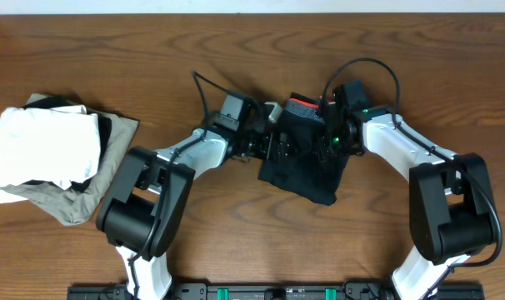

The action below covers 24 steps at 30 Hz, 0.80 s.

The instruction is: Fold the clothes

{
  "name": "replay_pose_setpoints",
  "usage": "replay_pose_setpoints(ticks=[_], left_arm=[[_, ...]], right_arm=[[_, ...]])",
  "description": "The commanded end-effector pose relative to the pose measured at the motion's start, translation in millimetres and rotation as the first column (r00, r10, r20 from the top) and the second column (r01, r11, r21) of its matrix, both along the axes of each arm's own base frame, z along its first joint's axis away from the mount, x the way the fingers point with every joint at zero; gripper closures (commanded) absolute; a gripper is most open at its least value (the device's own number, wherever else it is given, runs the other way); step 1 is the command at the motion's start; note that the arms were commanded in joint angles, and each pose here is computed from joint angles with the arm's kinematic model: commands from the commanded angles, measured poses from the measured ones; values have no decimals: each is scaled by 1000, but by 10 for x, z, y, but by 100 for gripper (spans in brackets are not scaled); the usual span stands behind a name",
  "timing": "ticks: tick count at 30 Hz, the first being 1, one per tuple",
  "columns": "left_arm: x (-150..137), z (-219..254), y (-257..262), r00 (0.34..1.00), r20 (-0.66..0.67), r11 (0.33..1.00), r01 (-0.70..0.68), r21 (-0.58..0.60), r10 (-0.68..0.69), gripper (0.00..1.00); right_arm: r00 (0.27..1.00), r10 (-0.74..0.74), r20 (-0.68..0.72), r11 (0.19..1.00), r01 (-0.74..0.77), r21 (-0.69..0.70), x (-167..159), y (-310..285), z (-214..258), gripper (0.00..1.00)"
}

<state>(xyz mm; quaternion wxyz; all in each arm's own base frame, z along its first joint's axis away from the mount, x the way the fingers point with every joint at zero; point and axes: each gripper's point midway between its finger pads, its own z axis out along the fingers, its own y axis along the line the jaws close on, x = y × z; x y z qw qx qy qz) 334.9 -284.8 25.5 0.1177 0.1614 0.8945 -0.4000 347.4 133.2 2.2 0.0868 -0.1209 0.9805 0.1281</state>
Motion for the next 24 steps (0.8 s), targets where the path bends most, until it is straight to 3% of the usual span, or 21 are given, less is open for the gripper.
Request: replay_pose_setpoints(ticks=[1, 9, 18, 24], left_arm=[[-355, -466, 36, 988, -151, 996, 26, 84, -13, 6], [-570, -508, 17, 975, -221, 992, 64, 109, -38, 8], [-593, -518, 32, 972, -232, 991, 65, 115, -36, 31], [-583, -633, 145, 976, -219, 980, 38, 195, 5, 30]], right_arm=[[998, 19, -58, 999, -21, -35, -95, -10, -299, 50], [999, 5, -34, 999, -6, -35, 2, -30, -376, 50], [999, -13, -43, 999, 11, -36, 3, -96, -380, 50], [999, -11, -43, 999, 9, -36, 1, -88, -379, 50]])
